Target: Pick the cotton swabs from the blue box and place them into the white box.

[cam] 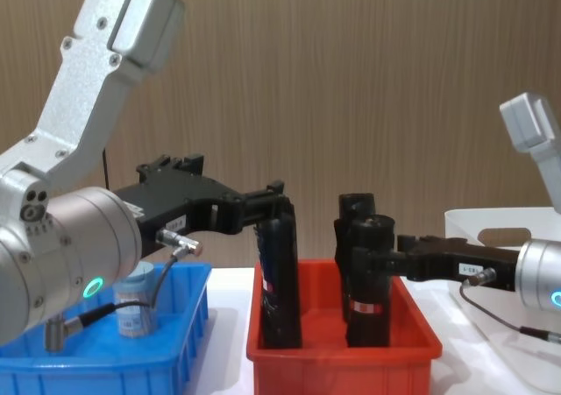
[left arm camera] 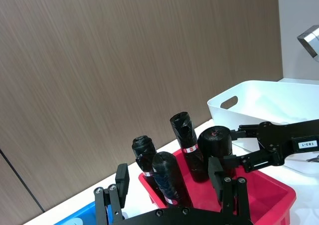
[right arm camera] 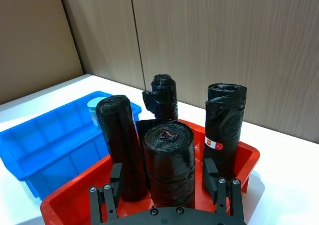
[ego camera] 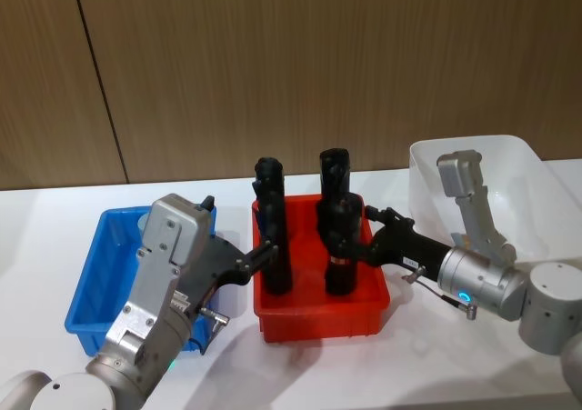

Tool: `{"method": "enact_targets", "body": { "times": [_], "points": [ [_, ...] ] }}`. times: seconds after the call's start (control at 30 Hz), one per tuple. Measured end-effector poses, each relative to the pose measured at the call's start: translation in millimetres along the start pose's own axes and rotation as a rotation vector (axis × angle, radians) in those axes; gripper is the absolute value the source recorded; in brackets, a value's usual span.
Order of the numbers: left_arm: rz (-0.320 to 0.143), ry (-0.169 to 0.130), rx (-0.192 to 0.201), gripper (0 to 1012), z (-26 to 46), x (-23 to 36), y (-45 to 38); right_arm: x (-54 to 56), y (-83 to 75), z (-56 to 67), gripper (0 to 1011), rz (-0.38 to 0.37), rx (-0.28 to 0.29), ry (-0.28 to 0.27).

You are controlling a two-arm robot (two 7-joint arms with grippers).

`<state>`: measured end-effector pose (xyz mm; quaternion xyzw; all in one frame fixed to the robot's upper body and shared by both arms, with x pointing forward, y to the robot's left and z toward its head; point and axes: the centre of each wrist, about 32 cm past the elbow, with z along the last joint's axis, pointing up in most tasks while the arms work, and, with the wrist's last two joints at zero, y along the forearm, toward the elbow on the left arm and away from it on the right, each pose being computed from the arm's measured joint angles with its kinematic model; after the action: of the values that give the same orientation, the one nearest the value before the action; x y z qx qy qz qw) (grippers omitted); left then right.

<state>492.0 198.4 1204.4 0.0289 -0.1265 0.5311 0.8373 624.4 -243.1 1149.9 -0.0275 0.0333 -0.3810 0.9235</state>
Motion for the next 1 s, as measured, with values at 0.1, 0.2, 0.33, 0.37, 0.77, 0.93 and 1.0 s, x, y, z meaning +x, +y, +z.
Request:
{"method": "enact_targets", "body": {
  "times": [0.1,0.2,0.33,0.37,0.77,0.93,1.0],
  "points": [
    [0.000,0.000,0.000,1004,0.0,0.0,0.0,0.7,2.2,-0.1,1002,0.001,0.000,-0.002],
    [0.000,0.000,0.000,1004,0.0,0.0,0.0,1.7,5.1,-0.6,1002,0.001,0.000,-0.004],
    [0.000,0.000,0.000,1004,0.0,0.0,0.0,2.7,7.6,-1.6,1002,0.001,-0.003,-0.006],
    [0.000,0.000,0.000,1004,0.0,0.0,0.0,2.8,7.8,-1.8,1002,0.001,-0.003,-0.006],
    [0.000,0.000,0.000,1004,0.0,0.0,0.0,7.0,14.6,-4.9,997,-0.001,-0.009,-0.004],
    [0.000,0.000,0.000,1004,0.0,0.0,0.0,8.9,16.8,-5.9,887,0.001,-0.008,-0.005],
    [0.000,0.000,0.000,1004,0.0,0.0,0.0,9.5,17.7,-6.6,838,0.002,-0.007,-0.006]
  ]
}}
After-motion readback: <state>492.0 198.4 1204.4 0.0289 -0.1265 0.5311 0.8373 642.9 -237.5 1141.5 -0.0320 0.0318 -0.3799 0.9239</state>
